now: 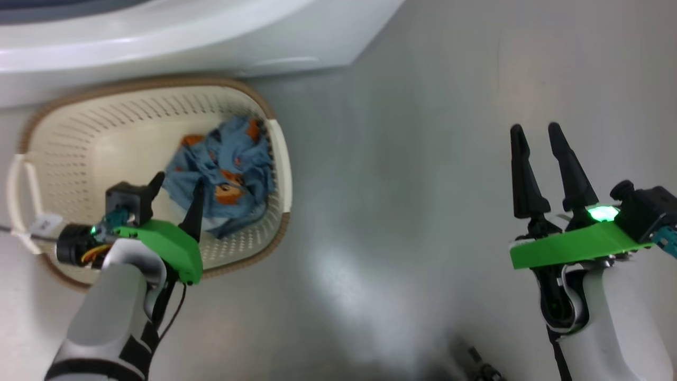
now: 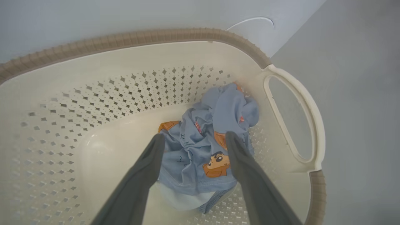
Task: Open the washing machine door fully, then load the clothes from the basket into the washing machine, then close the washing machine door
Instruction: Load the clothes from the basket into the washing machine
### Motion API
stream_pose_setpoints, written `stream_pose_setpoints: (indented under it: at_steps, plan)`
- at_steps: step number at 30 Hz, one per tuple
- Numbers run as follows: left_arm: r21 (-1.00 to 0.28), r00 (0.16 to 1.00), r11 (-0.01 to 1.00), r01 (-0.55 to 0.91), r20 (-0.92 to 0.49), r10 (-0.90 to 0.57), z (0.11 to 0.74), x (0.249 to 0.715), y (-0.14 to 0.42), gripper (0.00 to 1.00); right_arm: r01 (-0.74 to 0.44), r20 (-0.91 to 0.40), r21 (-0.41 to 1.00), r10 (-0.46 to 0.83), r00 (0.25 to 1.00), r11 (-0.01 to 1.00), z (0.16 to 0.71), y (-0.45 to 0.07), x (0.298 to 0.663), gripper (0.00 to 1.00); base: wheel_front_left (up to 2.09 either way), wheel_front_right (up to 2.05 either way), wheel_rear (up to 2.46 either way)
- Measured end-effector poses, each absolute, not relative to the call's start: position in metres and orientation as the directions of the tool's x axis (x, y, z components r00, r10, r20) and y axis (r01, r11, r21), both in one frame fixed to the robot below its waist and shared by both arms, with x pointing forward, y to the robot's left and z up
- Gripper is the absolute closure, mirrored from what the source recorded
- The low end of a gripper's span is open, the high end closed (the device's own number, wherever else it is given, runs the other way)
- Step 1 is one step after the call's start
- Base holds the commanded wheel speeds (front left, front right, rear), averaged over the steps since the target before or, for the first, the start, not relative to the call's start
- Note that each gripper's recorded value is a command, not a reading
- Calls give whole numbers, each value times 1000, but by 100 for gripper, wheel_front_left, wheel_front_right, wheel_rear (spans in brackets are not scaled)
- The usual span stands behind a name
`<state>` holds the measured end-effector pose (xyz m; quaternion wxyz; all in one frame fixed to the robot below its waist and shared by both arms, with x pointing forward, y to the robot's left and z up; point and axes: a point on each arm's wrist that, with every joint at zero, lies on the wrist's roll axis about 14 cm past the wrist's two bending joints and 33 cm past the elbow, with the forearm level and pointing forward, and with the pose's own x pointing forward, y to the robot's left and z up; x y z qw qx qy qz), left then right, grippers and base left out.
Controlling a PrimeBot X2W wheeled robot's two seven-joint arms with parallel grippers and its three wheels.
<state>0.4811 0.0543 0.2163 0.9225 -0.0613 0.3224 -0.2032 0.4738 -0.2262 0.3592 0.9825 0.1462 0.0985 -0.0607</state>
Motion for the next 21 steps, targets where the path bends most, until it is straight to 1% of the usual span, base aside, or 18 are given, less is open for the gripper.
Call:
stream_pose_setpoints:
  at_steps: [7,16,21]
  plan:
    - [-282,607,858,430,-613,-506,180,474,26,0,157,-235,281,-90,968,947,344,-228,479,0,0,0,0]
    - [-324,531,810,489,-626,-571,151,478,3,0,168,-268,261,-95,959,951,326,-233,478,0,0,0,0]
    - [-317,517,801,508,-631,-578,141,489,0,0,166,-279,257,-92,956,952,323,-233,476,0,0,0,0]
